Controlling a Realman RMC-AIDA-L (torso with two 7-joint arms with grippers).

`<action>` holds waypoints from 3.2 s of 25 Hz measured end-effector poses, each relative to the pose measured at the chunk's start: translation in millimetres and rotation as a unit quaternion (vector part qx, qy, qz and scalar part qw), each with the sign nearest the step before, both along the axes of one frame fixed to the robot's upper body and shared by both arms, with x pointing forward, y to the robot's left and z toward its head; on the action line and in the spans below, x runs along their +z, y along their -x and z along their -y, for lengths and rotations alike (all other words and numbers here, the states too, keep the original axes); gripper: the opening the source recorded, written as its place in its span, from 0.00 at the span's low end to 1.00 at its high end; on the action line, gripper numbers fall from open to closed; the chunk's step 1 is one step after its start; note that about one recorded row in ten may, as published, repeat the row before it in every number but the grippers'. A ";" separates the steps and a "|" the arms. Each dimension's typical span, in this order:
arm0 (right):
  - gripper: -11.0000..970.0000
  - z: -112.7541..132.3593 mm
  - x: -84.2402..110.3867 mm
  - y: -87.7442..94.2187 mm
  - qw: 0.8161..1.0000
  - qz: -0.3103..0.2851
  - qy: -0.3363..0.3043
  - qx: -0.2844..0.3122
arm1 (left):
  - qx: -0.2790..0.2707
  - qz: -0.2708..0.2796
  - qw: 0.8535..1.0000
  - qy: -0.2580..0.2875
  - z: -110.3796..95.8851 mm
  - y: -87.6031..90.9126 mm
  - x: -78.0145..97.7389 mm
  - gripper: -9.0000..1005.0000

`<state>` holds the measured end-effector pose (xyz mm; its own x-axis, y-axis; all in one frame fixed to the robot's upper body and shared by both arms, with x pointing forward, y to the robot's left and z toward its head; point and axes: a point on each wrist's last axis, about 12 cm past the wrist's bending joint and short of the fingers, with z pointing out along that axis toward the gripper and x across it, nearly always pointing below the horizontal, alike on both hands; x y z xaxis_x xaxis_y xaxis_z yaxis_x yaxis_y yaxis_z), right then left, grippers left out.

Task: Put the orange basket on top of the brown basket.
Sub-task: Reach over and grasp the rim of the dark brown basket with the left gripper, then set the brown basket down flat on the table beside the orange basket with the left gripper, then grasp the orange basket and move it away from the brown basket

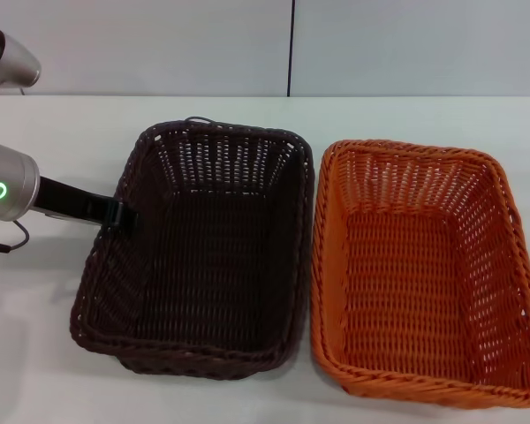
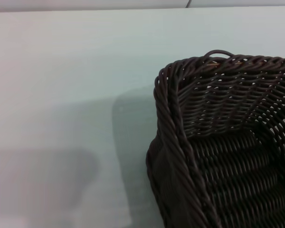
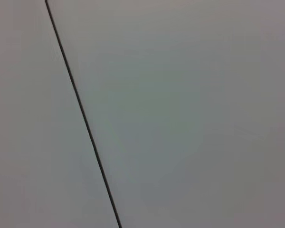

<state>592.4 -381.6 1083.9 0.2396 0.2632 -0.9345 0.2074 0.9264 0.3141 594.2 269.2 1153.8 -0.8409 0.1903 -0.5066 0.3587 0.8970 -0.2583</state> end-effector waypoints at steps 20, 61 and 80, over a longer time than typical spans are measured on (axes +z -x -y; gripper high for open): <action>0.60 0.4 -1.6 -0.4 1.000 -0.007 -0.003 -0.002 | -0.117 0.078 0.989 -0.047 -24.6 -1.4 73.3 0.20; 0.60 10.1 -15.8 15.6 0.999 -0.028 -0.028 0.000 | -0.320 0.179 0.930 0.012 72.9 -37.9 63.8 0.48; 0.60 0.9 112.2 22.8 0.701 -0.343 0.199 0.592 | -0.203 0.364 0.861 0.290 44.8 5.3 60.6 0.86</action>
<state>569.6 -382.6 1196.1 -0.4681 -0.4171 -0.7790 -0.8065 0.5619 0.1839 589.0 224.3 1214.4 -0.1831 -0.0687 -0.9807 0.8691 0.4550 -0.1942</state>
